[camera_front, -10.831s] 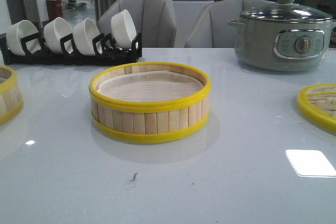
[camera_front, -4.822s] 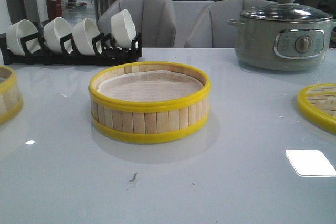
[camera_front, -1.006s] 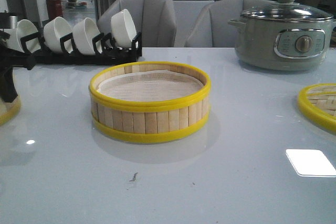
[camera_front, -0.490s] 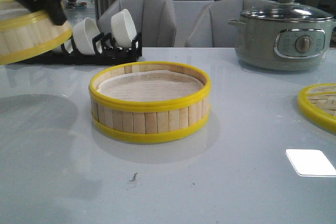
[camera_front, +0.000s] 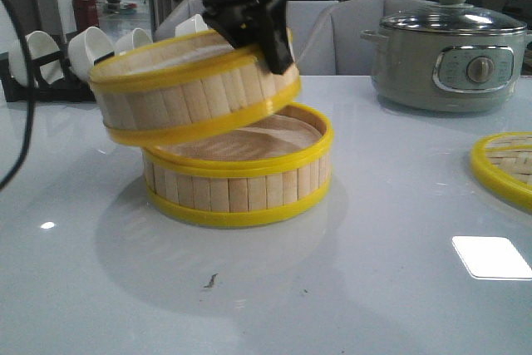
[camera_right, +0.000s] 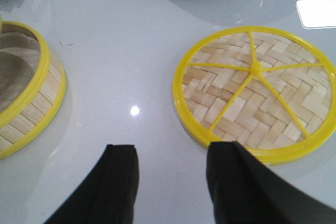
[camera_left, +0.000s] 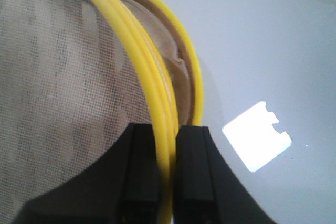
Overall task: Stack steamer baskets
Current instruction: 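Carry the basket with the left gripper over the center steamer basket, then lower the basket onto the center basket and open the left gripper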
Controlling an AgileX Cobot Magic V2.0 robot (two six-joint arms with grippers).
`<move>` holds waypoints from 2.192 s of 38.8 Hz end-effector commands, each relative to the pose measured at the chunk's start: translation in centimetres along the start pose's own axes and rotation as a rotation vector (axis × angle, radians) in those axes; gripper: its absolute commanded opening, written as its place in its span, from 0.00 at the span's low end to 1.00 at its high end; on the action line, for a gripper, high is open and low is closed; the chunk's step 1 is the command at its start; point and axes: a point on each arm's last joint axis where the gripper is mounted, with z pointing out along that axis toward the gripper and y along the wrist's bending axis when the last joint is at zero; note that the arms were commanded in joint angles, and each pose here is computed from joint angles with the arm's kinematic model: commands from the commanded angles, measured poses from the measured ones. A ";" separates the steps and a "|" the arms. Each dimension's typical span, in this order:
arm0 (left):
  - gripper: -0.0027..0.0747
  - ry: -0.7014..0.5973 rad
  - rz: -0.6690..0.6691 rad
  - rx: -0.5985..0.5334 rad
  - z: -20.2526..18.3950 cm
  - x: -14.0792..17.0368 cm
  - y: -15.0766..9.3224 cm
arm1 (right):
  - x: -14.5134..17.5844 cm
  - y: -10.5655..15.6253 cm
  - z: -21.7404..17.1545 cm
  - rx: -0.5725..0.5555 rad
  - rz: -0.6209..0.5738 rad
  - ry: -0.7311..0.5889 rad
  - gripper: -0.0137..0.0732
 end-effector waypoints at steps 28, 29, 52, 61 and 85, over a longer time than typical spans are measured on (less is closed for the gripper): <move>0.15 -0.157 0.029 0.043 0.3 -1.8 -2.3 | -1.8 0.1 -0.5 0.004 -0.007 -0.113 0.64; 0.15 -0.160 0.025 0.050 0.3 -1.9 -2.3 | -1.8 0.1 -0.5 0.004 -0.007 -0.113 0.64; 0.15 -0.202 0.002 0.077 0.2 -2.2 -2.5 | -1.8 0.1 -0.5 0.004 -0.007 -0.114 0.64; 0.15 -0.222 -0.028 0.115 0.2 -2.4 -2.9 | -1.8 0.1 -0.5 0.004 -0.007 -0.114 0.64; 0.15 -0.224 -0.038 0.131 0.2 -2.5 -3.1 | -1.8 0.1 -0.5 0.004 -0.007 -0.114 0.64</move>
